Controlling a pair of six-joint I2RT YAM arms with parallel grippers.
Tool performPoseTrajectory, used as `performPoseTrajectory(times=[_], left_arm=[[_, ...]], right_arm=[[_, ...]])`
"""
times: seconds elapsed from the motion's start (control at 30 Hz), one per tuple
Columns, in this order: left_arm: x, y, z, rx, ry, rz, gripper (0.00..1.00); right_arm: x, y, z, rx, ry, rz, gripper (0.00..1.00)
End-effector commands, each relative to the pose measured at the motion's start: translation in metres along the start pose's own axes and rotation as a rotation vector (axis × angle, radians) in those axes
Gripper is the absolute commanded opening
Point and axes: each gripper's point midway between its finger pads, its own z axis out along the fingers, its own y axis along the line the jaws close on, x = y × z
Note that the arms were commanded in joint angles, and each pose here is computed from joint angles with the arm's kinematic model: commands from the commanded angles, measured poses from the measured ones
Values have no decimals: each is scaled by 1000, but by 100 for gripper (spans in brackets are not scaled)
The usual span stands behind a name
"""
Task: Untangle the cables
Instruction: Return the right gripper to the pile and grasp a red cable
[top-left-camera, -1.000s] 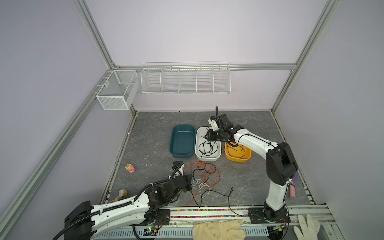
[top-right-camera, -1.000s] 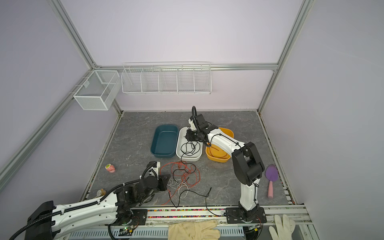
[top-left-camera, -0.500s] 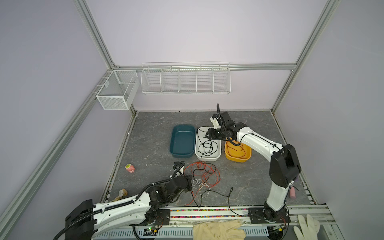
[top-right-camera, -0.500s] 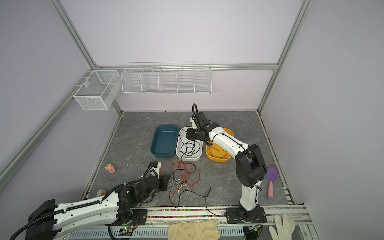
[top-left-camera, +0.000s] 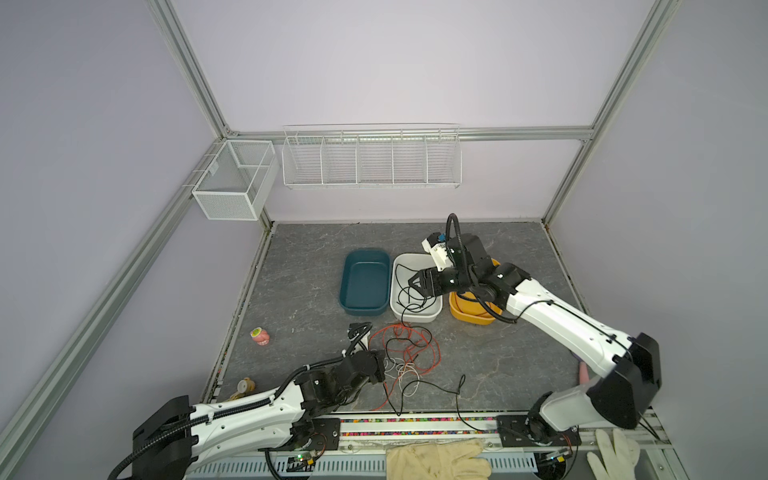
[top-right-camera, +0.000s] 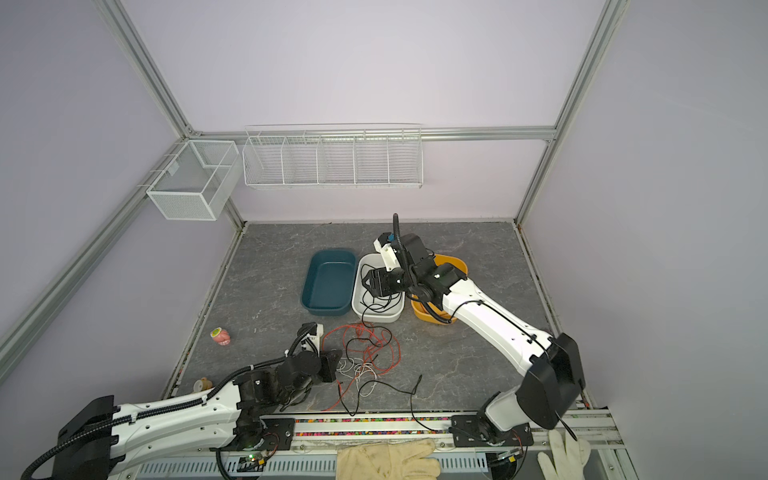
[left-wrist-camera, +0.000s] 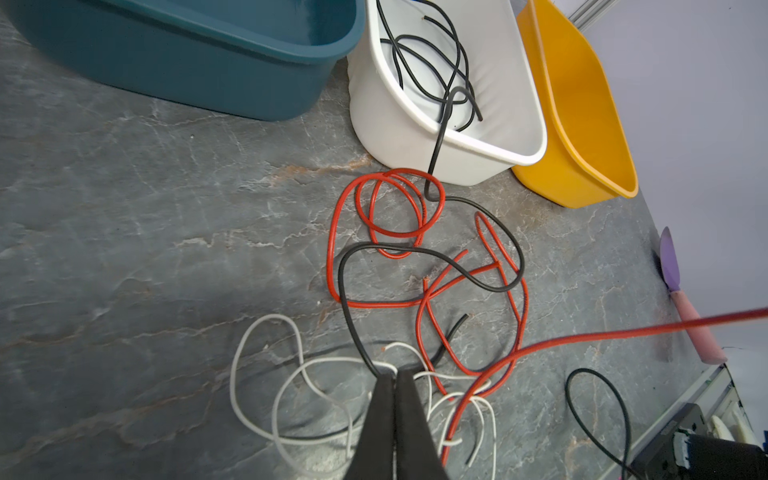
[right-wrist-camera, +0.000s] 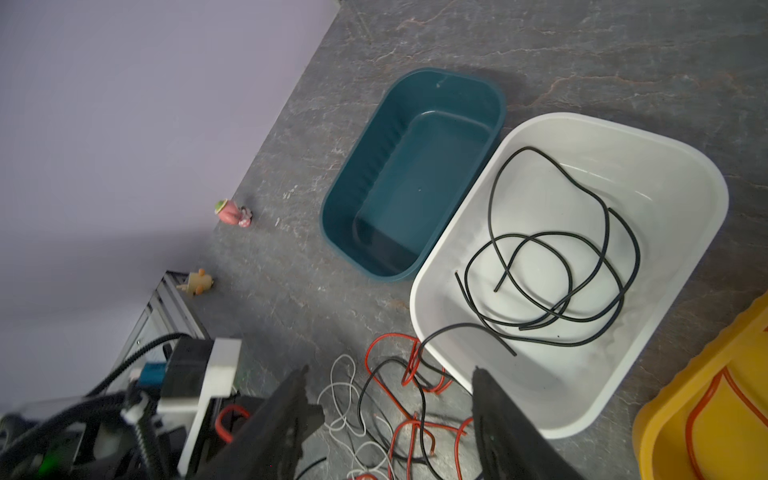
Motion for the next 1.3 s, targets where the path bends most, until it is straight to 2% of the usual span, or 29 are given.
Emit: performPoseTrajectory(times=[0.0,0.1,0.17,0.37,0.5,0.63,0.67,0.83,1.0,1.1,1.27], left_arm=[[-11,-16,-1,29,-11,4,0],[-12,-20,-1,31,-8,11,0],[-14,-21,-1,38,-14,10,0],[-17,-27,-4,57,-19,12,0],[-17,-30,-4,67,-11,14,0],[-18,-34,-5,81,-10,12,0],[-17,-34,-4,81,-9,14,0],[-17,-37,-3,90,-3,24,0],[-19,-39,-3,88,-6,37,0],[-24,-40,-5,82,-23,44,5],[-34,-48,-11,97,-44,65,26]], right_arm=[[13,14,-24,-58,-33,-78,70],[40,21,-39,-116,-22,-117,75],[60,23,-44,-144,7,-132,75],[111,9,-33,-167,52,-101,76],[127,21,-21,-250,84,-103,76],[137,27,-8,-243,106,-149,73],[139,29,-4,-248,115,-156,70],[141,29,9,-215,138,-184,42],[131,19,5,-134,91,-187,17],[124,14,-1,-90,66,-189,7],[108,3,-13,9,22,-185,7]])
